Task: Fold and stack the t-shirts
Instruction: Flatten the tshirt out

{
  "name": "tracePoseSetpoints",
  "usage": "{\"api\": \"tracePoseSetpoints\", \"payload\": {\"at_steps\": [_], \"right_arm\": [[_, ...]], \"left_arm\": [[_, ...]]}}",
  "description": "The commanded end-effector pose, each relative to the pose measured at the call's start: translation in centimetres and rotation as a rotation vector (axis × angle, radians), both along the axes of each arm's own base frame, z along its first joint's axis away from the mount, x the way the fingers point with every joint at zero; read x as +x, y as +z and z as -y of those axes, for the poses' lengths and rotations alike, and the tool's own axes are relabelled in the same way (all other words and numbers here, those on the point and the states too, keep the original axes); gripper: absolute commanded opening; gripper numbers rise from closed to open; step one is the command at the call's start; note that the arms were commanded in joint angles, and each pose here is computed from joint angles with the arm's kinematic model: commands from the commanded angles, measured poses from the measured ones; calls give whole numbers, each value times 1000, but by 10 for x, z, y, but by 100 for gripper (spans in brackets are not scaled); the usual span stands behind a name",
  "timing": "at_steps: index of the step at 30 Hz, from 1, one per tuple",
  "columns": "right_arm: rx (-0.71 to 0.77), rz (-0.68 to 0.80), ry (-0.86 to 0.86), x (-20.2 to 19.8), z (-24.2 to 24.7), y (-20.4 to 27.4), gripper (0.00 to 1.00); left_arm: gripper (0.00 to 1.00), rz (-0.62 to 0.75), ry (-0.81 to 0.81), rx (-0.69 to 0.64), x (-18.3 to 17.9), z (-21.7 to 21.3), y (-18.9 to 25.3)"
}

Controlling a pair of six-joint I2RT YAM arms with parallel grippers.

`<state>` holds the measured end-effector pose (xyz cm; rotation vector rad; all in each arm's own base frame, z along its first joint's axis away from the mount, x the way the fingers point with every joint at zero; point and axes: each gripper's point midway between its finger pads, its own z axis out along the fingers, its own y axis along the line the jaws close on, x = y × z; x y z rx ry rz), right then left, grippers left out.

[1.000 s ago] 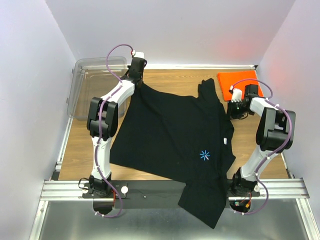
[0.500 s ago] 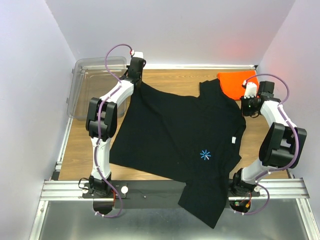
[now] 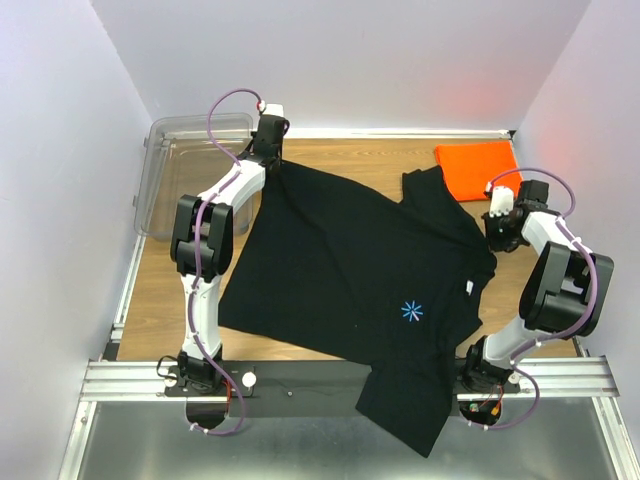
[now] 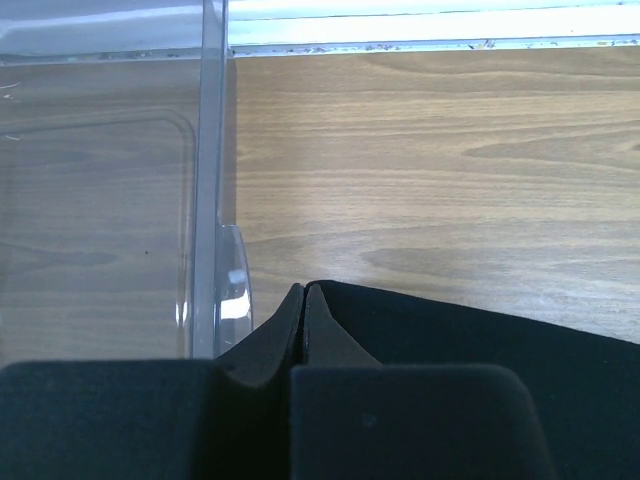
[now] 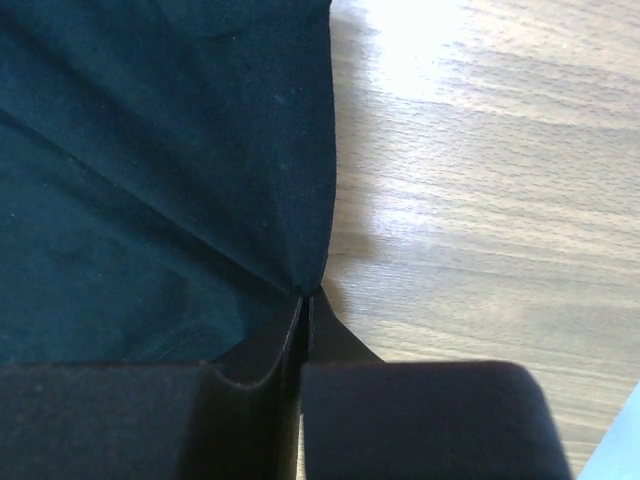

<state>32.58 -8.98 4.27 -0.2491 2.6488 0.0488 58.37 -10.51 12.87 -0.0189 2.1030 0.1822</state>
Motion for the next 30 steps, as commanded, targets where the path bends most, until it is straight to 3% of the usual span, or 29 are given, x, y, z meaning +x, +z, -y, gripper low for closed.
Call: {"api": "tracePoseSetpoints", "payload": {"at_steps": [1, 3, 7, 23, 30], "right_arm": [[41, -54, 43, -14, -6, -17, 12], [105, -58, 93, -18, -19, -21, 14], [155, -125, 152, -30, -29, -34, 6], [38, -282, 296, -82, -17, -47, 3], [42, -288, 373, -97, -23, -28, 2]], "left_arm": [[0, 35, 2, -28, -1, -2, 20], [0, 26, -1, -29, -2, -1, 16], [0, 24, 5, -39, -7, -3, 19], [0, 24, -53, -109, -42, 2, 49], [0, -28, -104, -128, -52, 10, 38]]}}
